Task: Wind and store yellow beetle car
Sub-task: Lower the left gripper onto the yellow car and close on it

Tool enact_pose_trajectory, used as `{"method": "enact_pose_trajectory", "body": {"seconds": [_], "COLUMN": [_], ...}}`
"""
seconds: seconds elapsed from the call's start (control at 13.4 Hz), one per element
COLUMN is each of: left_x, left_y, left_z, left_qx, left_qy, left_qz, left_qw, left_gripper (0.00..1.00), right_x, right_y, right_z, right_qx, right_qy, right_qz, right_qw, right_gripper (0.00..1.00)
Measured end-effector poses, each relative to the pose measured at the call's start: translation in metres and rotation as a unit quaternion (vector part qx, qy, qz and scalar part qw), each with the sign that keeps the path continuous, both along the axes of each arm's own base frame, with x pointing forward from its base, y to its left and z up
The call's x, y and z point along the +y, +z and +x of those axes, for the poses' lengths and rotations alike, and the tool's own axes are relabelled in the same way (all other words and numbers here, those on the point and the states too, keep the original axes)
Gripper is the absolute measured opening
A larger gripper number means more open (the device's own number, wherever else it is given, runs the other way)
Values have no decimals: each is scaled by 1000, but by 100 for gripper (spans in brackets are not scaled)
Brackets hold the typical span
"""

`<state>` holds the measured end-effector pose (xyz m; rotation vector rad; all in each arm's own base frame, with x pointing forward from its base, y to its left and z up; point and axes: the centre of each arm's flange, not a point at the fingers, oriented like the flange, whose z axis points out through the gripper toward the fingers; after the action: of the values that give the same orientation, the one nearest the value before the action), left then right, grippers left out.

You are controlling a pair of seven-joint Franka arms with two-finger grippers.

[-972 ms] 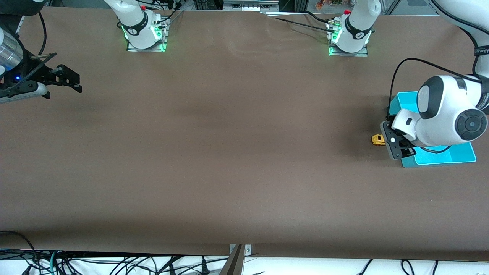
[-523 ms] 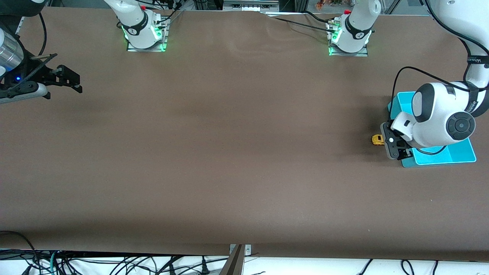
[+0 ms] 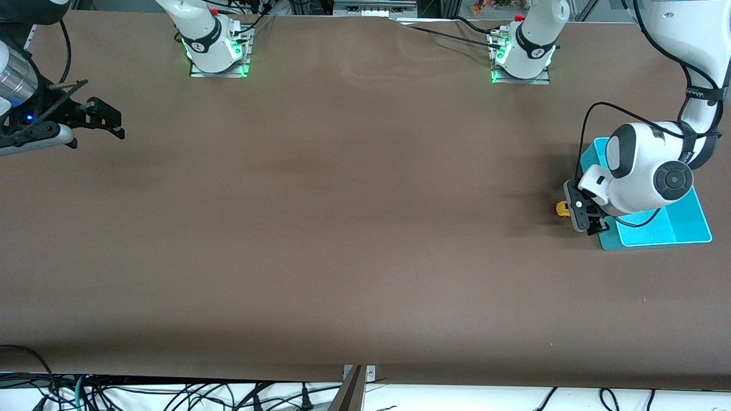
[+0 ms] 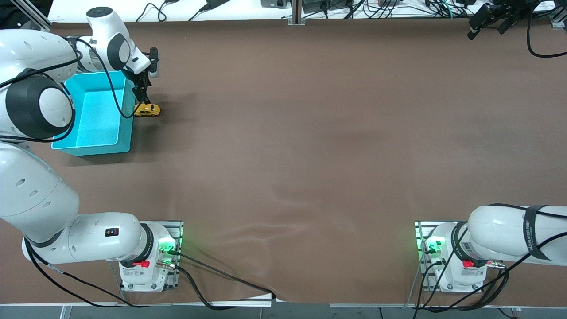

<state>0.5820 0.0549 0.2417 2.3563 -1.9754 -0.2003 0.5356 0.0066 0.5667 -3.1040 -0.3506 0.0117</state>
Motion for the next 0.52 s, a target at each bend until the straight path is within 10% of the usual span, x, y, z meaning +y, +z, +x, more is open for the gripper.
{"method": "enact_pose_trajectory", "body": {"seconds": [0.52], "left_x": [22], "left_y": [-26], "left_z": [-14], "left_qx": [-40], "left_qy": [-34], "left_qz": [-6], "left_qw": [999], "left_gripper": [100], "right_x": [-2], "right_y": [0], "right_z": [1], "right_qx": [-4], "right_qy": [-2], "right_qz": [0], "right_qw": [1000], "right_gripper": [100]}}
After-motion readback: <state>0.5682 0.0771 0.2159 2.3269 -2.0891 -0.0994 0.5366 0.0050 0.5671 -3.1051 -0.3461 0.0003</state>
